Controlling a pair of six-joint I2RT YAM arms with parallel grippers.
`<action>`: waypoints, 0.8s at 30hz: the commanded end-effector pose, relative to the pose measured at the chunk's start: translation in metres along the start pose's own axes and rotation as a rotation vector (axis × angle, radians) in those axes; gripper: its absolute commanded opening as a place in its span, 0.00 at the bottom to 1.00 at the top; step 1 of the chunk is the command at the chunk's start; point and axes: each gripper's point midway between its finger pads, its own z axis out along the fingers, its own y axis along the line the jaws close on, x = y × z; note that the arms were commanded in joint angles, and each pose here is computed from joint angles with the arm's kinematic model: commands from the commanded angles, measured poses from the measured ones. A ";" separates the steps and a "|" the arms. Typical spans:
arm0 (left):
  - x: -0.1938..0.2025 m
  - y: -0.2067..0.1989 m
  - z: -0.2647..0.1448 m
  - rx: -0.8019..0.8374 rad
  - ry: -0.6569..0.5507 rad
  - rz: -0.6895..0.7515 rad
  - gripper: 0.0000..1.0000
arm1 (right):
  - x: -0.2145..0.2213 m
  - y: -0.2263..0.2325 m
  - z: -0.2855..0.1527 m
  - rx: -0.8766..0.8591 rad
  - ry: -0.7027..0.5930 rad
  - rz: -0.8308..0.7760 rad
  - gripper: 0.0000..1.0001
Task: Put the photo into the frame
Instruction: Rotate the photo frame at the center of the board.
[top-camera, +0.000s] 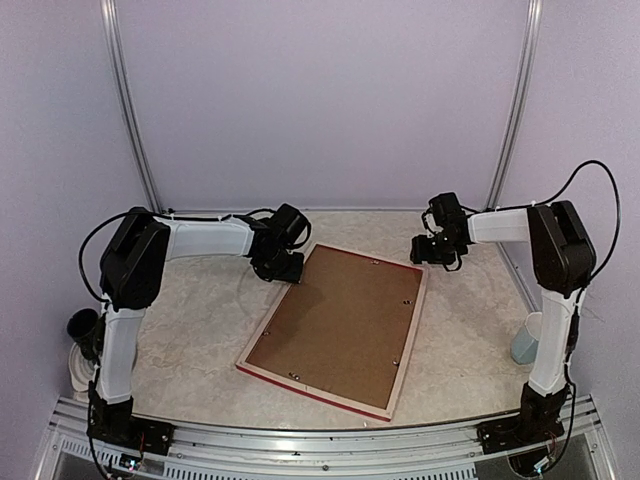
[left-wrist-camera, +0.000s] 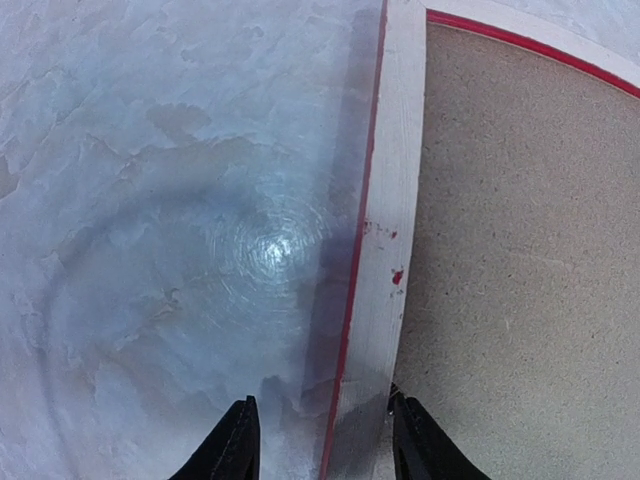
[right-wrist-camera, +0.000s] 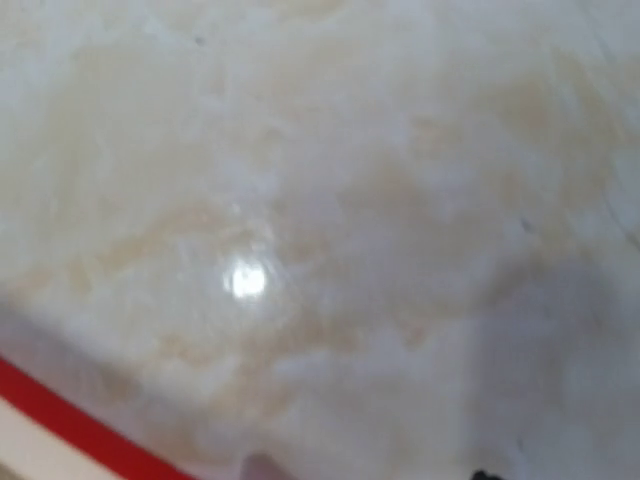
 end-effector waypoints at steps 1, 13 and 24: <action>0.009 -0.001 0.002 0.001 0.024 -0.005 0.45 | 0.004 0.001 0.011 -0.017 0.053 -0.076 0.63; 0.009 -0.003 0.004 0.016 0.027 -0.018 0.46 | 0.032 0.015 0.026 -0.071 0.134 -0.186 0.61; 0.010 -0.014 0.008 0.061 0.032 -0.046 0.51 | 0.034 0.021 0.017 -0.090 0.138 -0.218 0.60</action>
